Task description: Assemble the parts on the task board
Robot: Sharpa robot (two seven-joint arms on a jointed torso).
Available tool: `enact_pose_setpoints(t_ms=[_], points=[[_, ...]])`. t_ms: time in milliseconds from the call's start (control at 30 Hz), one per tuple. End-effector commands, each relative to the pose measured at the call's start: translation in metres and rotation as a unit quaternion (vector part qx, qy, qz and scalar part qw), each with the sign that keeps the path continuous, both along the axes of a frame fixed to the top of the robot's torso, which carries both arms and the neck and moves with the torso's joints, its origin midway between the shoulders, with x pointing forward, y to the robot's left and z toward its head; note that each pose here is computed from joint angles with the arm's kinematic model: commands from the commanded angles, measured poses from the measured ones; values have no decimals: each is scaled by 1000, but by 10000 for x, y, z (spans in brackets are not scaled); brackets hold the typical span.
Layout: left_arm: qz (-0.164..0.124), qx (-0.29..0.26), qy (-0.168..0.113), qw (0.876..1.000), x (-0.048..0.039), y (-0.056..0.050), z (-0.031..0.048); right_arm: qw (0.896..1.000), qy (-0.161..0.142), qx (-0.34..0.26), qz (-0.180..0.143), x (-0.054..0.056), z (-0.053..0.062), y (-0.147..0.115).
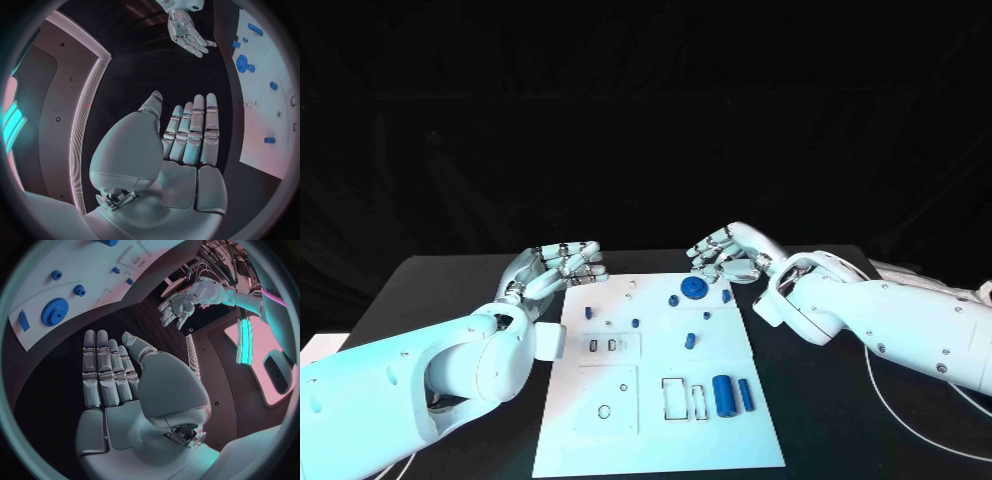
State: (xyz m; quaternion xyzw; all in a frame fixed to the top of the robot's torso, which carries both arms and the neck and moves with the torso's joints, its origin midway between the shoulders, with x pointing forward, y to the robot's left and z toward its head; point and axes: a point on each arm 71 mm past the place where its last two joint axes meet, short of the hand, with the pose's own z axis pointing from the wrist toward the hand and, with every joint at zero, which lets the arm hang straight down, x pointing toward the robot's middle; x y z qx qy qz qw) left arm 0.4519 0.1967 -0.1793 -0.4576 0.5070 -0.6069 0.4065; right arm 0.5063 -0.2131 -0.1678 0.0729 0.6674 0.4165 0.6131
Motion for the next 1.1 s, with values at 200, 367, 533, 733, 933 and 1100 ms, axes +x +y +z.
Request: enact_pose_setpoints(t_ms=[200,367,533,733,933,1100], points=[[-39,-15,-3,999,-98,-122,94,972,-48,-232,8,14,49,198],[-40,-16,-4,999,-107,-142,109,956,-58,-286,9,34,103,293],[-41,-17,-5,999,-111,-159,114,945,-57,-322,12,44,124,359],[-44,-18,-4,999,-116,-173,117,934,-53,-353,13,55,124,401],[-45,-18,-3,999,-121,-168,118,928,-50,-368,20,63,112,454],[-44,-18,-2,999,-121,-164,117,927,-50,-371,26,66,104,506]])
